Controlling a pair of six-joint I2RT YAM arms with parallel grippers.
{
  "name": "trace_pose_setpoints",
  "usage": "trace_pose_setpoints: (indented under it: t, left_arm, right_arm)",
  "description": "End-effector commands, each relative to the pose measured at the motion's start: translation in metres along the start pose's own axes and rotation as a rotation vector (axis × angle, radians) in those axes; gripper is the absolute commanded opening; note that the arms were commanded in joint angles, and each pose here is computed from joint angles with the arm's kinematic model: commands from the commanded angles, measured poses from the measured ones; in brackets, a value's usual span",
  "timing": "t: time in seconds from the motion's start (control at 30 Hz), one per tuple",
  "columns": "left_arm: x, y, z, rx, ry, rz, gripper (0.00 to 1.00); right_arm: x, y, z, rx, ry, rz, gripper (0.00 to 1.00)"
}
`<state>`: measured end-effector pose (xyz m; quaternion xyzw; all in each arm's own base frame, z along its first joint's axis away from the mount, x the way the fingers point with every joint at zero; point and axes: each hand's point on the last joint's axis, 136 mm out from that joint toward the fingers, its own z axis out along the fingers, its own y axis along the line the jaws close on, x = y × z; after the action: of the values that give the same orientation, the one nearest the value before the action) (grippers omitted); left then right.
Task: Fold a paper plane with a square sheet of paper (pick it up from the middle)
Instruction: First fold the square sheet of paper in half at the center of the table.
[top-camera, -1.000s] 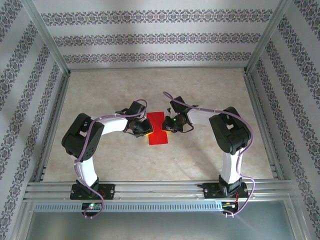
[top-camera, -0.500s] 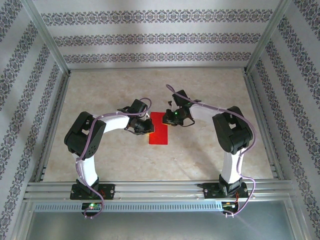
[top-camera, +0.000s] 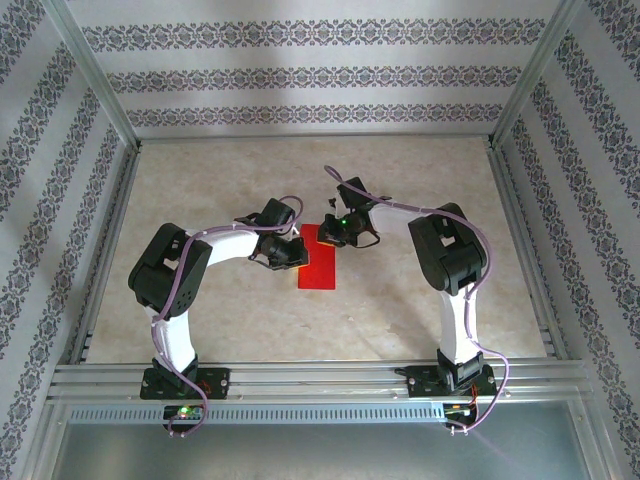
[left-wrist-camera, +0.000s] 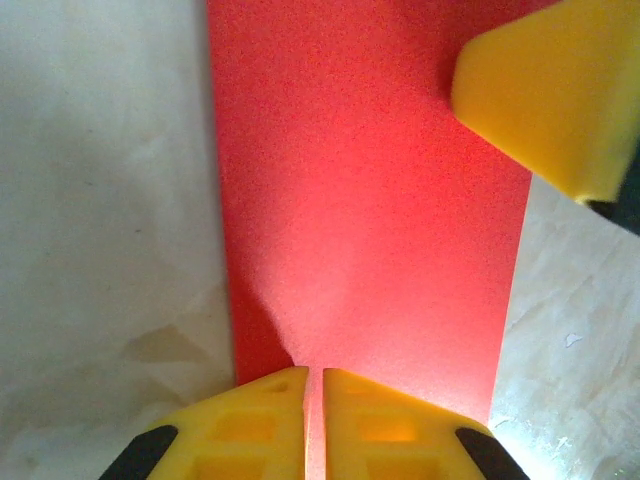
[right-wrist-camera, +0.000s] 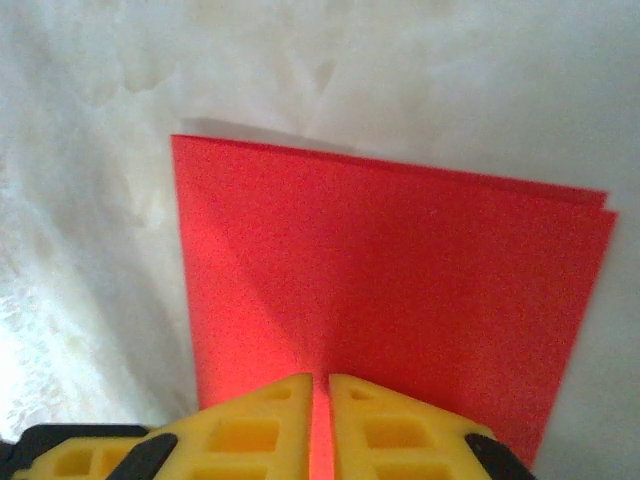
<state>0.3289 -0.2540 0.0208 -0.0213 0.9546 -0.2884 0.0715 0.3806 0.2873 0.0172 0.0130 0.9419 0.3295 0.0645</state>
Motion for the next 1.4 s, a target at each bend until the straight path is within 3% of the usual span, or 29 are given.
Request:
trace_pose_setpoints:
  t: [0.0,0.3,0.73,1.0,1.17,1.37]
  left_arm:
    - [0.008,-0.004,-0.005,0.011,0.028,0.026,0.13]
    - [0.029,-0.001,-0.012,0.036,0.045,0.021,0.15]
    - [0.065,-0.004,-0.023,0.037,0.084,0.032,0.15]
    - [0.008,-0.034,-0.042,0.051,-0.118,0.074,0.15]
    - [-0.024,-0.036,-0.017,0.016,-0.124,0.033,0.13]
    - [-0.025,-0.023,0.005,0.018,-0.086,-0.019,0.12]
  right_arm:
    - [0.004,-0.02,0.01,0.098,0.012,0.027,0.13]
    - [0.006,-0.045,0.011,0.225,0.01,0.084,0.12]
    - [0.006,-0.046,0.01,0.241,0.009,0.104,0.12]
    - [0.006,-0.046,0.011,0.244,0.015,0.102,0.12]
    - [0.009,-0.044,0.012,0.227,0.03,0.109,0.12]
    - [0.01,-0.039,0.01,0.203,0.042,0.121,0.12]
